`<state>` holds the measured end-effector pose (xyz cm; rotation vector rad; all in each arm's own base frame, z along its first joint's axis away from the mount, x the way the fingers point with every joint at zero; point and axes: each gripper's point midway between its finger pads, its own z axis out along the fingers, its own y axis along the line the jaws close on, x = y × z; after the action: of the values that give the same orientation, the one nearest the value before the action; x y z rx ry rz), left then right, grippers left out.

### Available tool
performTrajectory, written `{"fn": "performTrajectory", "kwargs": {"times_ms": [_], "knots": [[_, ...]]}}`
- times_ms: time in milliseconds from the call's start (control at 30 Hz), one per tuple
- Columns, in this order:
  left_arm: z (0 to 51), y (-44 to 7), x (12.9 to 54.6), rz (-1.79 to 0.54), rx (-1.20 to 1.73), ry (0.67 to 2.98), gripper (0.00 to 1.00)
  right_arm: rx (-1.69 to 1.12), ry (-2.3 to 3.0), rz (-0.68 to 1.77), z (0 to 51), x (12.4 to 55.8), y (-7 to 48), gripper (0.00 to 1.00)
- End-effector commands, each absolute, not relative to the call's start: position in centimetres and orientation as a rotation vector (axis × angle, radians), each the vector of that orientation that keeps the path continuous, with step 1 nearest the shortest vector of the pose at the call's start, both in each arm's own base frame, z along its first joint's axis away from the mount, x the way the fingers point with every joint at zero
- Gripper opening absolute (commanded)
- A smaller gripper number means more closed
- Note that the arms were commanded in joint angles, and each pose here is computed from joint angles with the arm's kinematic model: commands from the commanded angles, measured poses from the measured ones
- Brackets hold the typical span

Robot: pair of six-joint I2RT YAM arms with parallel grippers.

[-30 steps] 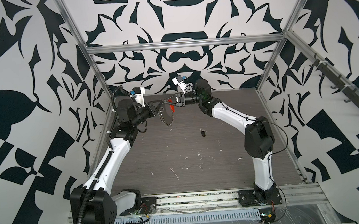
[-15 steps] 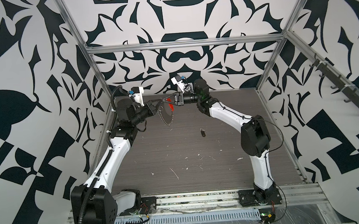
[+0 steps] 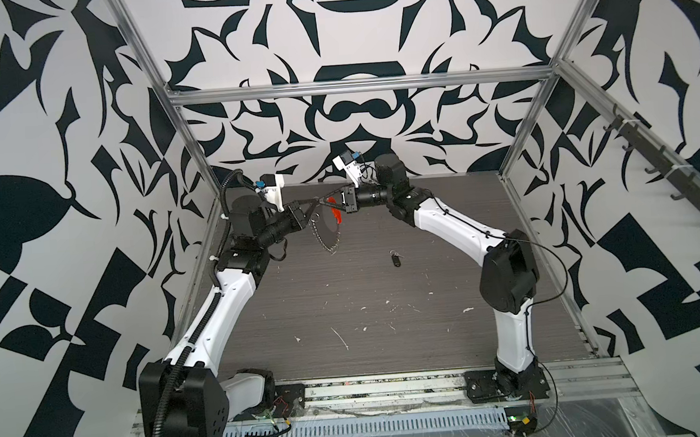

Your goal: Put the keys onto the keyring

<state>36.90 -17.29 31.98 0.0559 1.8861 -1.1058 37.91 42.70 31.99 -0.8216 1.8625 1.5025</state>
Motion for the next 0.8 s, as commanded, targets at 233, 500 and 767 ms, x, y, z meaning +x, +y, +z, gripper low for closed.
{"fn": "performTrajectory", "kwargs": {"times_ms": [233,500,767], "knots": [[32.8,-17.2,34.7,-1.005,0.229,1.810,0.00,-0.985,1.893,1.354,33.6,35.8,39.8,0.30],[31.7,-18.0,34.8,-1.036,0.293,1.857,0.00,-1.010,1.789,1.494,35.4,35.1,40.7,0.33],[31.6,-18.3,35.1,-1.062,0.287,1.862,0.00,-0.998,1.746,1.550,36.2,35.5,41.3,0.35]]}}
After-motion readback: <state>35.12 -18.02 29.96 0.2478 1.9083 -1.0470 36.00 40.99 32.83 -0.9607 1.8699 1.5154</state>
